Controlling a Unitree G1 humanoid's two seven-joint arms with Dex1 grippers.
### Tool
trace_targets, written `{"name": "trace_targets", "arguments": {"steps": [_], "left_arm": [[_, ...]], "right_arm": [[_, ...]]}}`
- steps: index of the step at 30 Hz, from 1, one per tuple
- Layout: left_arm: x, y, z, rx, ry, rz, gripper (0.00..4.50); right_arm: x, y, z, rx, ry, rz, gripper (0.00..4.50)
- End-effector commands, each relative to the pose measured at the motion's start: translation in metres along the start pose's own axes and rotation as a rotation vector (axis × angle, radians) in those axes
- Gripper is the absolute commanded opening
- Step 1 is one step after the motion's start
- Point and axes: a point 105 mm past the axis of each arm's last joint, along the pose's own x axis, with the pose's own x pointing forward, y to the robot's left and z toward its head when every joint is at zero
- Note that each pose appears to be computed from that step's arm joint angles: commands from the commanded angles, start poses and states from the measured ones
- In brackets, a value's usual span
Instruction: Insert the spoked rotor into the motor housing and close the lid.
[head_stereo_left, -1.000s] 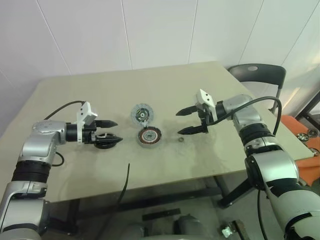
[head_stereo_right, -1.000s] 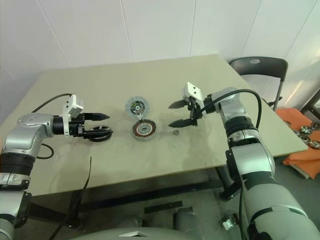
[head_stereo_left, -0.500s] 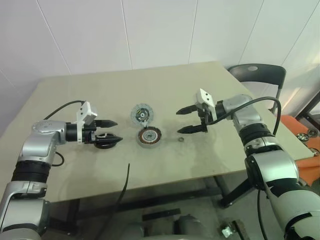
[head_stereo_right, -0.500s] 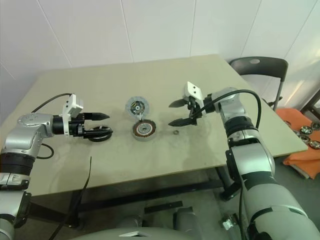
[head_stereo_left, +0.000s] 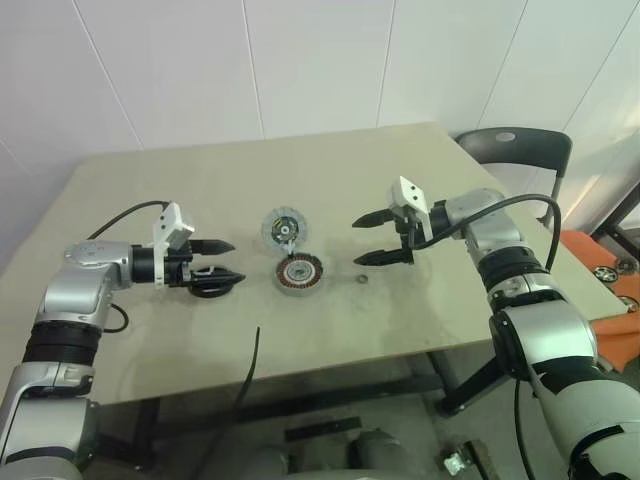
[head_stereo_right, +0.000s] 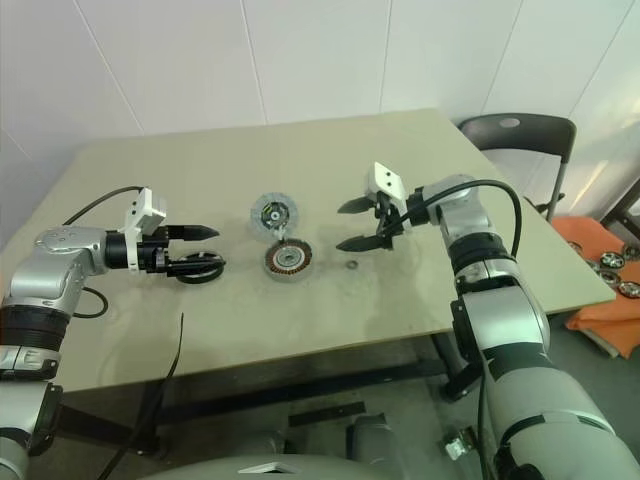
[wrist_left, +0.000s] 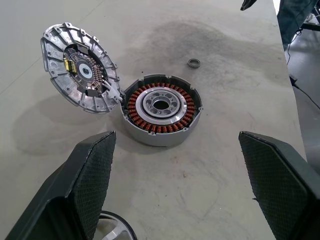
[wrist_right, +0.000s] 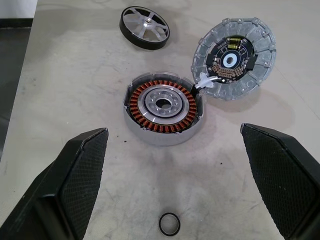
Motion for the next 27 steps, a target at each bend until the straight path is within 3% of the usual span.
{"name": "trace_targets", "arguments": {"steps": [1,27], "left_arm": [[-0.0081,0.0004,0.0145,0.045,-0.025,0.011,4.18],[-0.0051,0.0051,0.0173,0.054,-0.023,0.022,4.18]], "right_arm": [[0.001,-0.0063,0.0185,-0.062,-0.01,-0.012,4.44],[0.0001,-0.0054,0.02,-0.057,-0.018,-0.006,4.44]]}}
